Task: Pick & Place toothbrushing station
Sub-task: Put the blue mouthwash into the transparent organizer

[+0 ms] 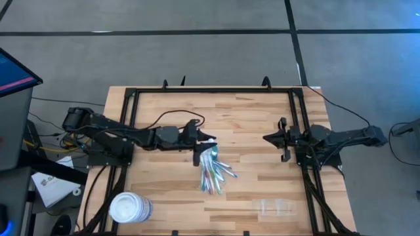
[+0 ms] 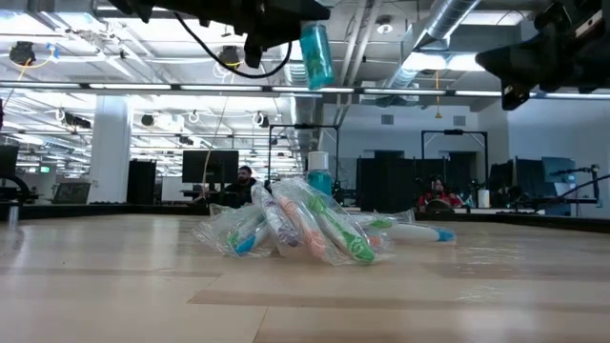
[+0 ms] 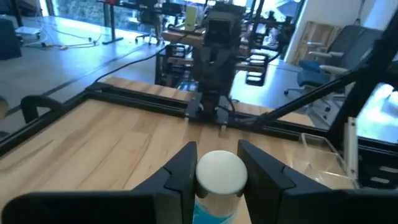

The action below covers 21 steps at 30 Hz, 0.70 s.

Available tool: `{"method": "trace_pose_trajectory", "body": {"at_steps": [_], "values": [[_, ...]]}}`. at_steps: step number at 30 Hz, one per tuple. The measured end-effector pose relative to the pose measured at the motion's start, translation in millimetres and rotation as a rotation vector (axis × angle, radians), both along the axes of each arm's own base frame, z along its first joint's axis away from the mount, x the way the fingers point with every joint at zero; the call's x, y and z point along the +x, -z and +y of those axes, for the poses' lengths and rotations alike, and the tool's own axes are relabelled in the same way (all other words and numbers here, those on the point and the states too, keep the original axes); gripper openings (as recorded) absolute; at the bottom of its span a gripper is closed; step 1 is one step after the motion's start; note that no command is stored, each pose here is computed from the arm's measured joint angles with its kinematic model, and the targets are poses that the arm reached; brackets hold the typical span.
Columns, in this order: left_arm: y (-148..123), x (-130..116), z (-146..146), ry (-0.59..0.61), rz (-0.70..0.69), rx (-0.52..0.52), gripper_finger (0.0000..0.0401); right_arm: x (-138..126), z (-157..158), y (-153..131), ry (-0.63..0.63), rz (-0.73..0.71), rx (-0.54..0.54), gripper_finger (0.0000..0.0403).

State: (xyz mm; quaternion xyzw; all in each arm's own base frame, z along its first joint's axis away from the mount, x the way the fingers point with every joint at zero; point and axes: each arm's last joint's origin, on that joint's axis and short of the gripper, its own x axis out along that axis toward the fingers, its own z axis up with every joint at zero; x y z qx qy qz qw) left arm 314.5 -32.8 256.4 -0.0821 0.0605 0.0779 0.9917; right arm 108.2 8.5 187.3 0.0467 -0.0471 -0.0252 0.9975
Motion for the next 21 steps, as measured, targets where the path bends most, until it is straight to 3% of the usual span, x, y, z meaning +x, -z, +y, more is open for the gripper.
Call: {"method": "trace_pose_trajectory", "body": {"at_steps": [12, 21], "values": [[7, 43, 5, -0.025, 0.024, 0.003, 0.009, 33, 19, 0, -0.107, 0.032, 0.036, 0.0], [13, 52, 4, -0.027, 0.051, 0.006, 0.009, 79, 33, -12, -0.116, 0.17, -0.005, 0.0005]]}}
